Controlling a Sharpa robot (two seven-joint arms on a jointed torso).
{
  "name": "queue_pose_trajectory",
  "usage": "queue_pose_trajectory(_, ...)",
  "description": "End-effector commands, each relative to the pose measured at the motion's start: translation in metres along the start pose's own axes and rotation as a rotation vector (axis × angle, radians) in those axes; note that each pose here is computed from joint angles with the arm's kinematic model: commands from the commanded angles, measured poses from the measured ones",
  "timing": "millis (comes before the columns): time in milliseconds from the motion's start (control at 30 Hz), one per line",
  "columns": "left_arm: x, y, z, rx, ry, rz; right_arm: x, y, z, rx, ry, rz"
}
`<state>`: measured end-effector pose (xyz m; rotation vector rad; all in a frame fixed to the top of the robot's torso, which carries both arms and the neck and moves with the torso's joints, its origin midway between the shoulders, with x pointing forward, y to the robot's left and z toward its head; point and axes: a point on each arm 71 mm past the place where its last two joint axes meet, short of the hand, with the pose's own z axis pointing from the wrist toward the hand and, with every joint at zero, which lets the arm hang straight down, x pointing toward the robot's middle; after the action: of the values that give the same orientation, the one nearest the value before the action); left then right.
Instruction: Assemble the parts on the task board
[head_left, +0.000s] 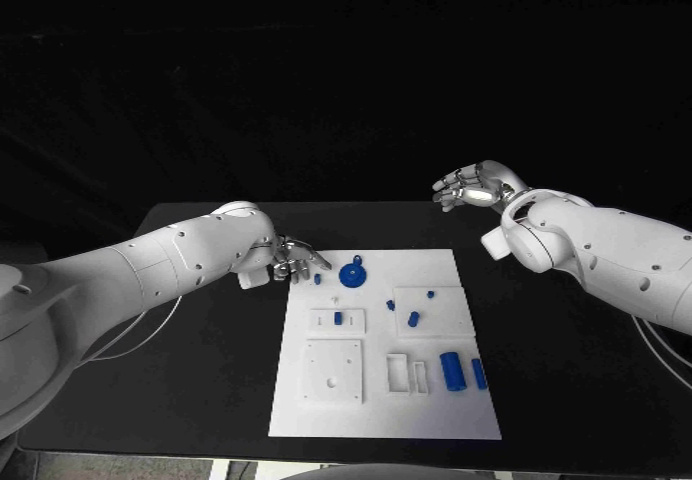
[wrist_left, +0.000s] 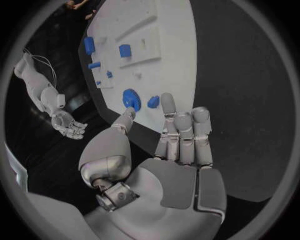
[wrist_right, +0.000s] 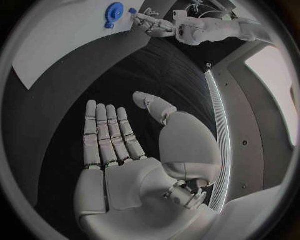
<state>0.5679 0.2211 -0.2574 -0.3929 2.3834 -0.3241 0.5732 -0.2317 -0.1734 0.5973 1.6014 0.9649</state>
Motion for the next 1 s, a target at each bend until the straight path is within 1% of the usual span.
queue_pose_trajectory(33,0.0078,-0.0032,0.0030,0.008,0.034,0.021,0.001,0.001,0.000,-0.010,0.010,0.001)
queue_pose_trajectory(200,0.0111,-0.0028,0.0044,0.007,0.044,0.023,0.001,0.001,0.000,-0.010,0.010,0.001)
queue_pose_trajectory(500,0.0139,-0.0031,0.0057,0.017,0.040,0.019,0.002,0.001,0.000,-0.011,0.011,0.001)
queue_pose_trajectory(733,0.0185,-0.0056,0.0057,0.027,0.067,0.031,0.002,0.000,0.000,-0.010,0.011,0.001)
queue_pose_trajectory(800,0.0201,-0.0053,0.0060,0.026,0.074,0.033,0.002,0.001,0.000,-0.010,0.011,0.001)
queue_pose_trajectory(867,0.0200,-0.0039,0.0060,0.023,0.074,0.031,0.002,0.000,0.000,-0.009,0.010,0.001)
queue_pose_trajectory(1000,0.0201,-0.0042,0.0062,0.024,0.072,0.030,0.002,0.000,0.000,-0.009,0.009,0.001)
